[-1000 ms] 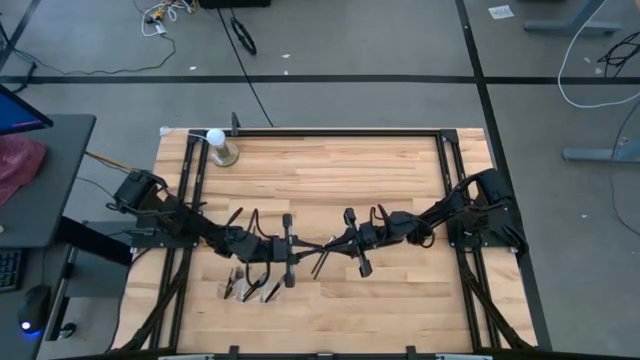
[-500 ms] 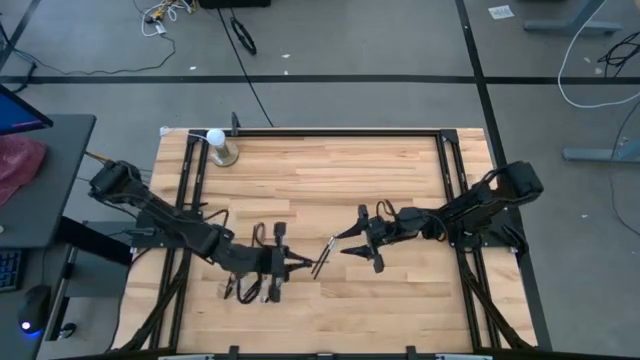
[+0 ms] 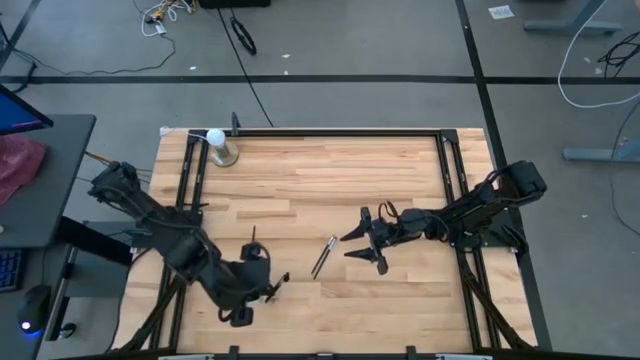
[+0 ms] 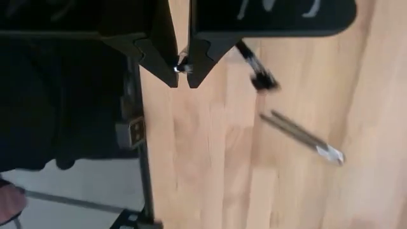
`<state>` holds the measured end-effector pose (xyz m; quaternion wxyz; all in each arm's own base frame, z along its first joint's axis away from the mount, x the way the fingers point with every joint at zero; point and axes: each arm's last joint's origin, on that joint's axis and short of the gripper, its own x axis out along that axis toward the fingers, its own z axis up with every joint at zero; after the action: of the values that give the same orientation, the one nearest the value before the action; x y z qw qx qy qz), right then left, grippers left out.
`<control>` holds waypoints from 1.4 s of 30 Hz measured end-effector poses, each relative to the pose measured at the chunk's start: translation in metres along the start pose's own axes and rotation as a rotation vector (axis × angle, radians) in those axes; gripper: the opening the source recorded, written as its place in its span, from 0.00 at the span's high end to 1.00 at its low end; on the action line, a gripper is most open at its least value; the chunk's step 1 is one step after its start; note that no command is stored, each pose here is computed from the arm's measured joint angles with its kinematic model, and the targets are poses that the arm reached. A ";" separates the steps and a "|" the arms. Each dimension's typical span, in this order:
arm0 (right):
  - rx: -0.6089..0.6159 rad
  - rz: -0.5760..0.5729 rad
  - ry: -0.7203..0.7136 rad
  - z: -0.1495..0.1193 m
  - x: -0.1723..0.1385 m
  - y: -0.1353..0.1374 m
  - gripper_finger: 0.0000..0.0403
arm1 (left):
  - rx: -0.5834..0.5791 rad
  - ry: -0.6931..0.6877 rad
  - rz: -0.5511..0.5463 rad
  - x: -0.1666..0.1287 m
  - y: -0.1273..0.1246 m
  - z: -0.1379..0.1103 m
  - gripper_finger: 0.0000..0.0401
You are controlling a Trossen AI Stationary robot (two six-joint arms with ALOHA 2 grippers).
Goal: Put items in baskets/containers
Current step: Put the black liner brush into the transparent organizer, then put the black eyeshadow brush into the transparent organizer
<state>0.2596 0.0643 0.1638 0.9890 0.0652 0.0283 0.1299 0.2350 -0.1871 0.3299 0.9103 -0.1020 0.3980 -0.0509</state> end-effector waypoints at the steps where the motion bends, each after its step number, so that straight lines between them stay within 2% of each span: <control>1: 0.000 0.003 0.002 0.000 0.000 0.001 0.50 | -0.013 0.015 0.005 0.002 0.000 -0.005 0.95; 6: -0.005 0.010 -0.001 0.000 0.000 0.003 0.51 | -0.046 0.066 0.068 0.021 0.004 -0.024 0.95; 12: -0.004 0.011 -0.005 0.000 0.000 0.003 0.51 | -0.069 0.110 0.150 0.043 0.020 -0.036 0.94; 22: -0.003 0.003 -0.005 0.000 0.000 0.003 0.51 | -0.066 0.115 0.126 0.047 0.030 -0.029 0.94; 31: -0.003 0.002 0.003 -0.001 0.000 0.002 0.51 | -0.108 0.224 0.137 0.078 0.039 -0.031 0.93; 35: -0.003 0.002 0.005 -0.001 0.000 0.002 0.51 | -0.137 0.262 0.146 0.087 0.048 -0.029 0.85; 42: -0.010 -0.001 0.020 -0.002 0.000 0.002 0.51 | -0.170 0.320 0.061 0.078 0.065 -0.016 0.59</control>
<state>0.2592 0.0668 0.1619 0.9890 0.0589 0.0377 0.1304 0.2773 -0.1393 0.2490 0.8246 -0.1573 0.5434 -0.0050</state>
